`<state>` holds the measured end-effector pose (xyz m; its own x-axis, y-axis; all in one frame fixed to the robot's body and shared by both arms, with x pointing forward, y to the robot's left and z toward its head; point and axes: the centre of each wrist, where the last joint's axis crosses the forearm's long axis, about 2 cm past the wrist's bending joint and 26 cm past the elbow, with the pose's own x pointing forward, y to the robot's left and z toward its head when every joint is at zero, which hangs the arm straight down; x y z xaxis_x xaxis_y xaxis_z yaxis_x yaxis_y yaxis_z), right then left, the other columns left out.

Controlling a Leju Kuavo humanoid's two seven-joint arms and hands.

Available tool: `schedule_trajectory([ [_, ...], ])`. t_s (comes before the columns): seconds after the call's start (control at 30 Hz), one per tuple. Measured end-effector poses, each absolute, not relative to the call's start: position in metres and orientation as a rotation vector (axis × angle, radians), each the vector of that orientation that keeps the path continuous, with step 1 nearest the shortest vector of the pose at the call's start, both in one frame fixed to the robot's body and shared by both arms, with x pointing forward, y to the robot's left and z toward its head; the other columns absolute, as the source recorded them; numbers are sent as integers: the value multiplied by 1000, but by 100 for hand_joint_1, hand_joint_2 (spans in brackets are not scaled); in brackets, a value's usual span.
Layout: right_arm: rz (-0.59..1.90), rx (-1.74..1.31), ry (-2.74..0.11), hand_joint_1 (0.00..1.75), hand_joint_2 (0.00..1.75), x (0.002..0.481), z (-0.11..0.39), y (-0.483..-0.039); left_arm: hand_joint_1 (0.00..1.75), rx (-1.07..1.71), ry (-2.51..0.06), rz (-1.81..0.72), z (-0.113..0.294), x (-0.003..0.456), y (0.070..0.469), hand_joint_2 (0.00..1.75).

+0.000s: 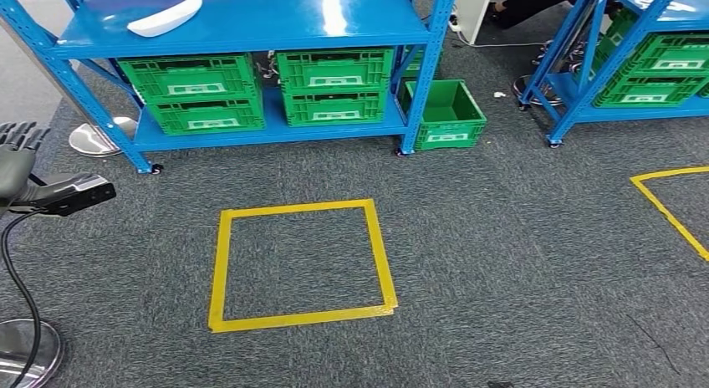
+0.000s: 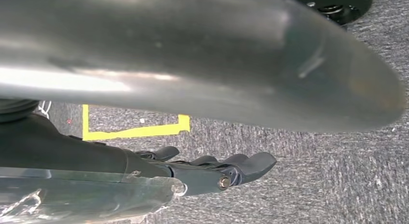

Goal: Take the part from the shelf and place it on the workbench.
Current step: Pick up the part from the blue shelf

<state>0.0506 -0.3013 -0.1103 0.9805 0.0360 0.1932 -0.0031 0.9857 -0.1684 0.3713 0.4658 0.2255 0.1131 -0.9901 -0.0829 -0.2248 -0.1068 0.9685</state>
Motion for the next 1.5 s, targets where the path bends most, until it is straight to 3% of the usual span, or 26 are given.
schedule_trajectory([
  [0.63,31,-173,-185,0,0,47,-111,-301,0,1492,-1274,-1091,228,381,450,0],
  [1.43,42,-158,-172,0,0,44,-111,-299,0,1568,-1206,-1068,231,382,457,0],
  [1.5,51,-139,-178,0,87,44,-111,-298,0,1573,-1201,-1071,229,380,457,0],
])
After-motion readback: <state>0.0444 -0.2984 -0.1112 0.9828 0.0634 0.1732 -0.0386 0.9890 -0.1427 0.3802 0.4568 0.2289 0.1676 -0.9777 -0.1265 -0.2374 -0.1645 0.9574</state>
